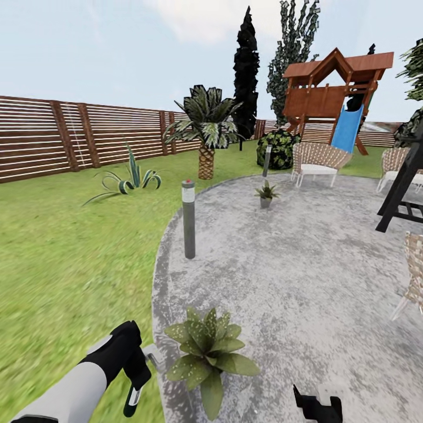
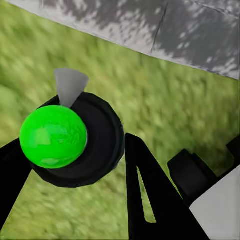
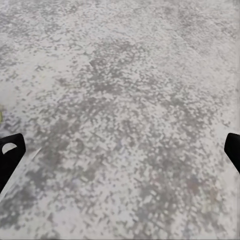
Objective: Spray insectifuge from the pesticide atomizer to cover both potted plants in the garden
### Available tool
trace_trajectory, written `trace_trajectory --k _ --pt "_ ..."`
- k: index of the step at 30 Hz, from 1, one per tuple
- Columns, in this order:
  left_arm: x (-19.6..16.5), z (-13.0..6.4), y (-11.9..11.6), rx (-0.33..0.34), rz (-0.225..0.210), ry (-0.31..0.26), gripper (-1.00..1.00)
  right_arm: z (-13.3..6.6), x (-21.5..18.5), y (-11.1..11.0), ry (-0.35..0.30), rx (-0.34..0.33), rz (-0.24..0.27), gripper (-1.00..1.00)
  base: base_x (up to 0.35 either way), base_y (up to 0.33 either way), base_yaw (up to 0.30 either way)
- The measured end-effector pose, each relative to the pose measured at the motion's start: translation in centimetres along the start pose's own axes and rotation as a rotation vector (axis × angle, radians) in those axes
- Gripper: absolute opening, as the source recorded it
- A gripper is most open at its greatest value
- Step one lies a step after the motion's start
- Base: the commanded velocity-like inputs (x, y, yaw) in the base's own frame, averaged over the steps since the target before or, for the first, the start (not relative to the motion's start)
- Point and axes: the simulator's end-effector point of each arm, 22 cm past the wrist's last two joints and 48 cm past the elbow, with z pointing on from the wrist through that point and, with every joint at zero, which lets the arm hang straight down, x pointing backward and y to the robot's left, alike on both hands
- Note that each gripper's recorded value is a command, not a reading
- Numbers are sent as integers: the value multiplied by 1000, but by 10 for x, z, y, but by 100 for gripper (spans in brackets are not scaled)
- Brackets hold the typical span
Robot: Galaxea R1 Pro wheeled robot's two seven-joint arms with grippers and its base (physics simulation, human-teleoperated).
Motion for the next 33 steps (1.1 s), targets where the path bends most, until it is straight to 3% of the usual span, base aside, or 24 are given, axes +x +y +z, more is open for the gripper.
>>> trace_trajectory --k 16,33 --pt "1 1 -1 2 1 3 -100 0 0 0 0 1 -1 100 -21 -43 219" --pt "1 1 -1 1 1 4 -100 0 0 0 0 1 0 100 -49 -259 10"
